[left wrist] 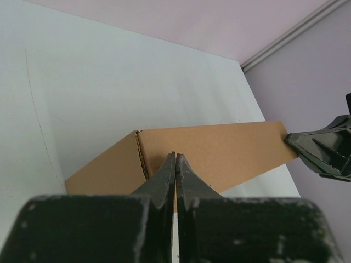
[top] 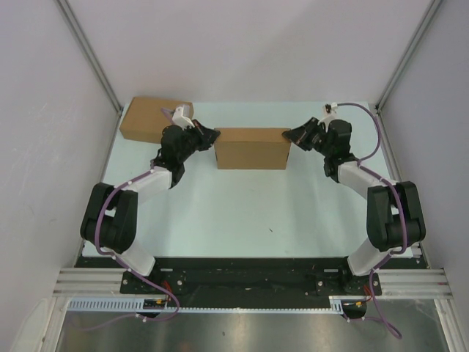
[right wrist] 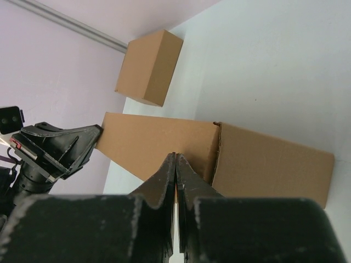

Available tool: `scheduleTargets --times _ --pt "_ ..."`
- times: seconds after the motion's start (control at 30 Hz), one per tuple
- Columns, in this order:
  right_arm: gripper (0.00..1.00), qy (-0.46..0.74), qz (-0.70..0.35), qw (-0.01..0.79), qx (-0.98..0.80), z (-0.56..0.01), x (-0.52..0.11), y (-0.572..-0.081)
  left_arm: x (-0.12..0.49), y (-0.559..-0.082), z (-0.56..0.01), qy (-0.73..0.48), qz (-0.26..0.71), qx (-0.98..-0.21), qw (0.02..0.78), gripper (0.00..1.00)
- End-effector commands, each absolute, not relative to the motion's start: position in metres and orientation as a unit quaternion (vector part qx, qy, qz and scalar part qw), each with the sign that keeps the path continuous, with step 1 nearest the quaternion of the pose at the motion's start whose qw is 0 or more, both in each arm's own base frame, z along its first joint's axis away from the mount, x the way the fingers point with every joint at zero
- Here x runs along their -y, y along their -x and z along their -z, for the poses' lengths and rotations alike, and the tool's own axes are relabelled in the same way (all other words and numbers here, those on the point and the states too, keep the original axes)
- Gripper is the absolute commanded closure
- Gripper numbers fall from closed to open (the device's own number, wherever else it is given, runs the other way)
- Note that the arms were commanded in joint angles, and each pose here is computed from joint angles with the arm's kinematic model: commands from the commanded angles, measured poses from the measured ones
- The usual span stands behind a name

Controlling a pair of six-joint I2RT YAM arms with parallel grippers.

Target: Fold the paper box

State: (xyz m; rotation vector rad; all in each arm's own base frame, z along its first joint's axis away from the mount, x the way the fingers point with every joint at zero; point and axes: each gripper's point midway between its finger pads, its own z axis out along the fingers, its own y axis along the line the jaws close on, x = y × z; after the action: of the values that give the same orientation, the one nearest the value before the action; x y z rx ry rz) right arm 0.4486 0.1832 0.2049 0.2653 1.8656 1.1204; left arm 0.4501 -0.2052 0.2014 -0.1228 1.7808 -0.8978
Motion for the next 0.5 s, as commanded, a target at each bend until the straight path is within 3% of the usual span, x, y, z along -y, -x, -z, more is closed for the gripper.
scheduleTargets --times 0.0,0.13,0.27,0.37,0.47 --pt "0.98 -0.155 -0.386 0.384 -0.824 -0.112 -0.157 -0.436 0.2 -0.442 -0.158 0.059 0.349 -0.798 0.488 0.99" --pt "0.97 -0.16 -0.387 0.378 -0.826 -0.101 -0.152 -0.434 0.2 -0.443 -0.157 0.059 0.349 -0.797 0.489 0.99" --pt "0.92 -0.153 -0.412 0.413 -0.798 -0.141 -0.156 -0.438 0.2 -0.445 -0.168 0.057 0.351 -0.791 0.497 0.96" --pt "0.78 -0.139 -0.42 0.438 -0.782 -0.179 -0.161 -0.44 0.2 -0.446 -0.183 0.053 0.355 -0.784 0.507 0.91" --pt "0.61 -0.133 -0.421 0.462 -0.769 -0.209 -0.161 -0.437 0.2 -0.448 -0.196 0.053 0.356 -0.776 0.518 0.76"
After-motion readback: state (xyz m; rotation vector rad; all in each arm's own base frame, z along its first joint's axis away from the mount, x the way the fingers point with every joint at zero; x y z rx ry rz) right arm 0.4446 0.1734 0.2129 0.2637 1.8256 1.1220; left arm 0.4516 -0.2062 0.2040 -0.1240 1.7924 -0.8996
